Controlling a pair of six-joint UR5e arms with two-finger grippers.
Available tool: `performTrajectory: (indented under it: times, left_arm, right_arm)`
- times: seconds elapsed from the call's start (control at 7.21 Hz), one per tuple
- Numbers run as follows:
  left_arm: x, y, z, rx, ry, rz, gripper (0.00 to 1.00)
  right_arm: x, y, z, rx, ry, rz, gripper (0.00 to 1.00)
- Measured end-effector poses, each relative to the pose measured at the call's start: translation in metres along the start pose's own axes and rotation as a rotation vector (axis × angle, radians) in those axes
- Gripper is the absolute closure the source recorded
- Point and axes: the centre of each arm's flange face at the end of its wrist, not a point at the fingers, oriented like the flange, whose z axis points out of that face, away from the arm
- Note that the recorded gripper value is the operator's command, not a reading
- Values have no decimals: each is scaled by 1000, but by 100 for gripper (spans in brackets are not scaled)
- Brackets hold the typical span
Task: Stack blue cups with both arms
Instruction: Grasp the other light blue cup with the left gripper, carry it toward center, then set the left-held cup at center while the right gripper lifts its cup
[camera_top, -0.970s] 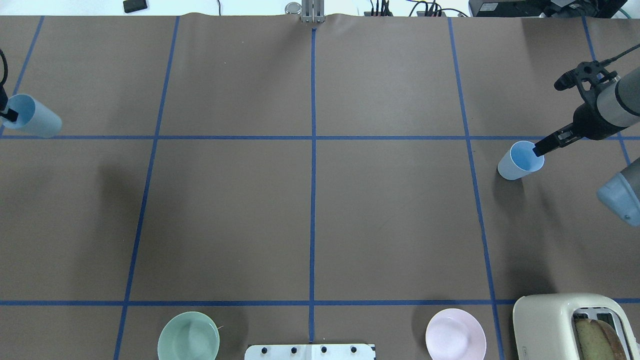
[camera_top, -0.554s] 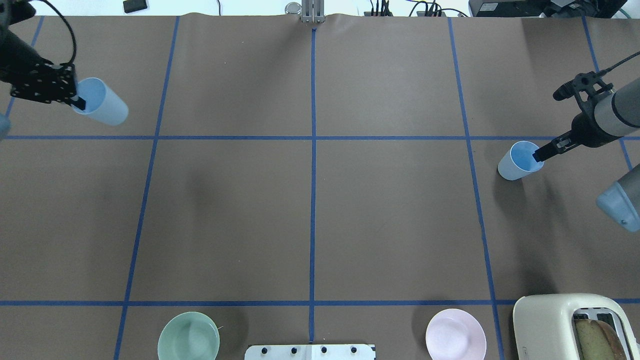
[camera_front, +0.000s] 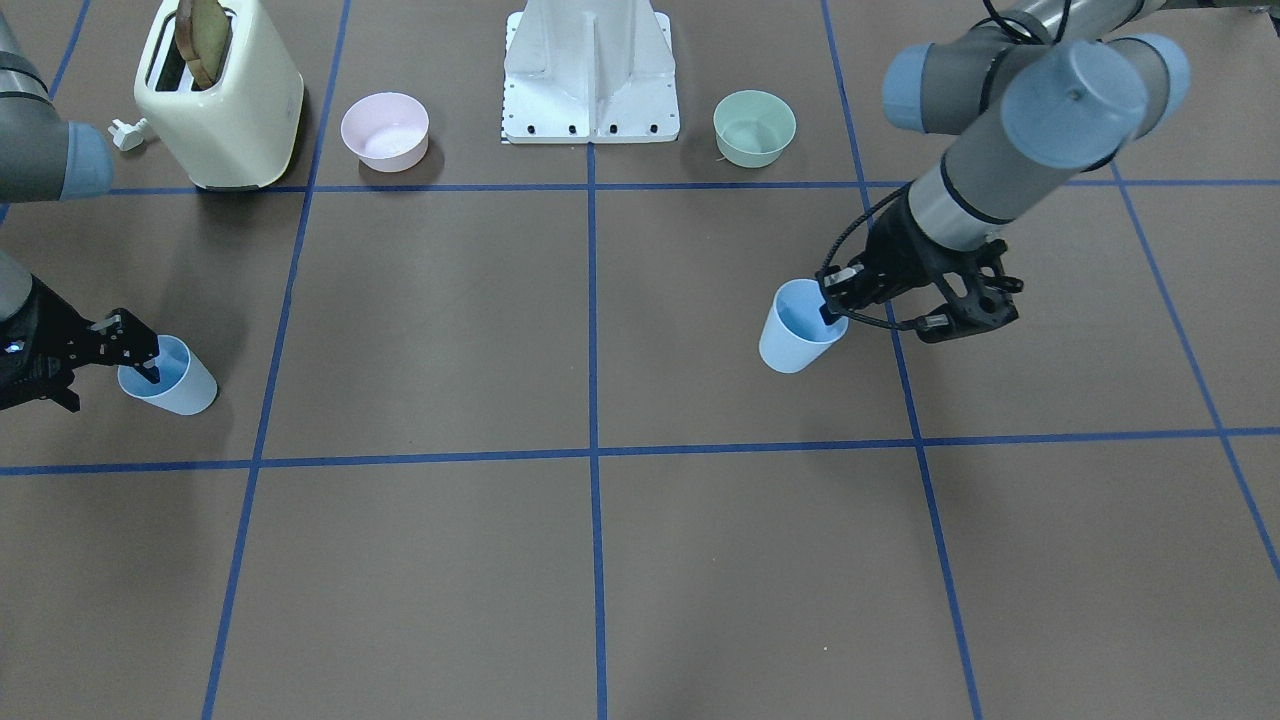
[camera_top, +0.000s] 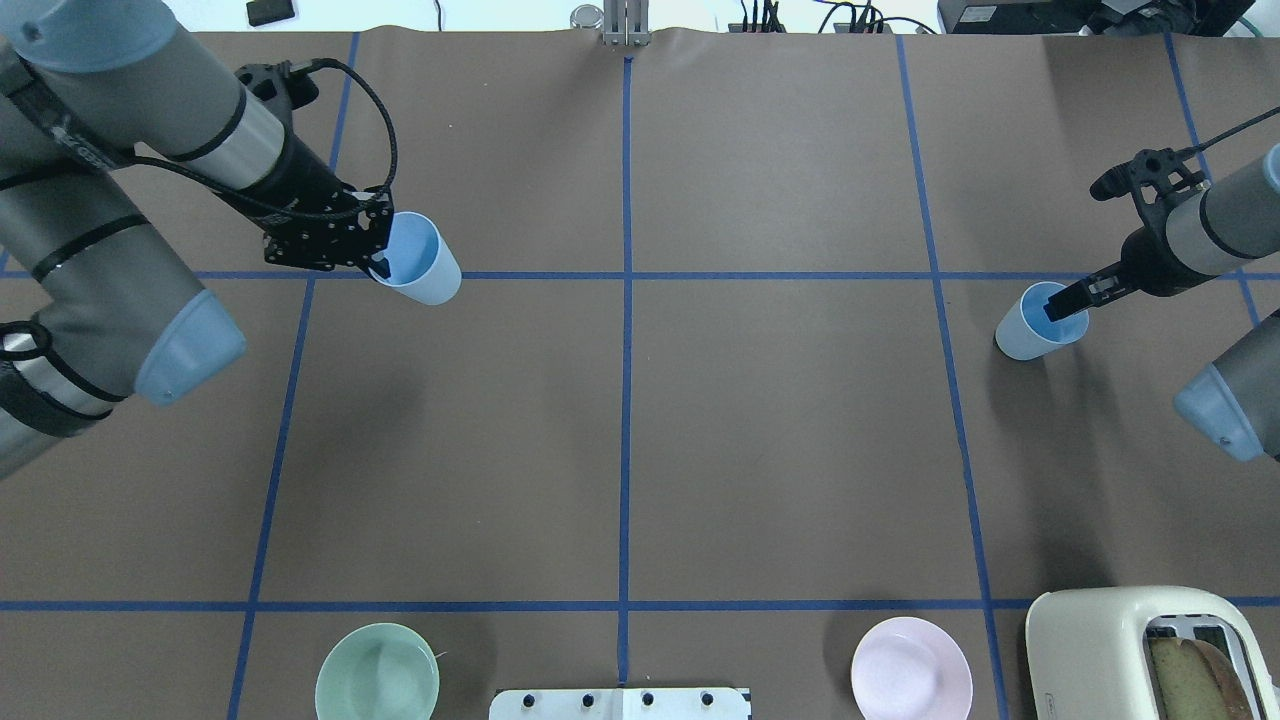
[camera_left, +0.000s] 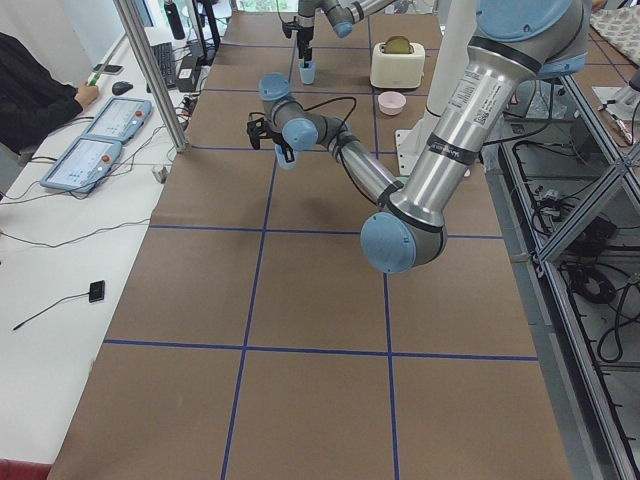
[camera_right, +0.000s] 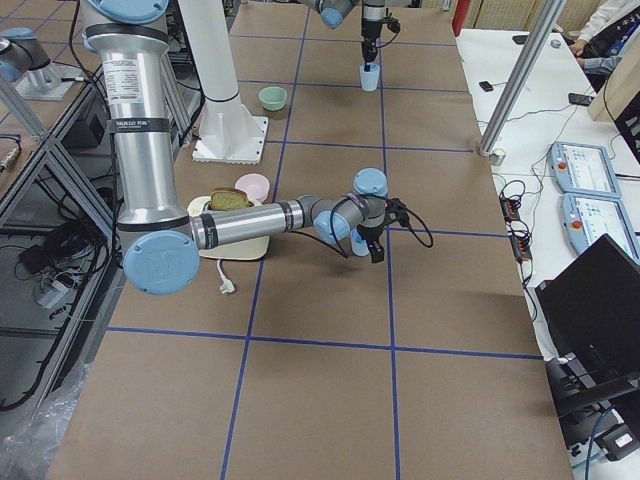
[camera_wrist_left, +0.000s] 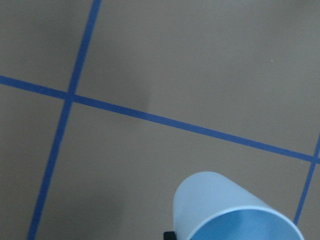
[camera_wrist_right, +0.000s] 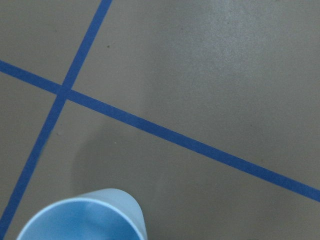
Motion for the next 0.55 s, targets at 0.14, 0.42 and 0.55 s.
performTrajectory:
  times: [0.14, 0.42, 0.55]
  left_arm:
    - [21, 19, 16, -2, -2, 4, 100]
    - [61, 63, 55, 6, -16, 35, 100]
    - [84, 85, 75, 12, -22, 29, 100]
  right_arm:
    - [-2, 0, 1, -5, -12, 1, 92]
    - [-5, -1, 0, -9, -27, -3, 100]
    - [-7, -1, -2, -7, -31, -7, 100]
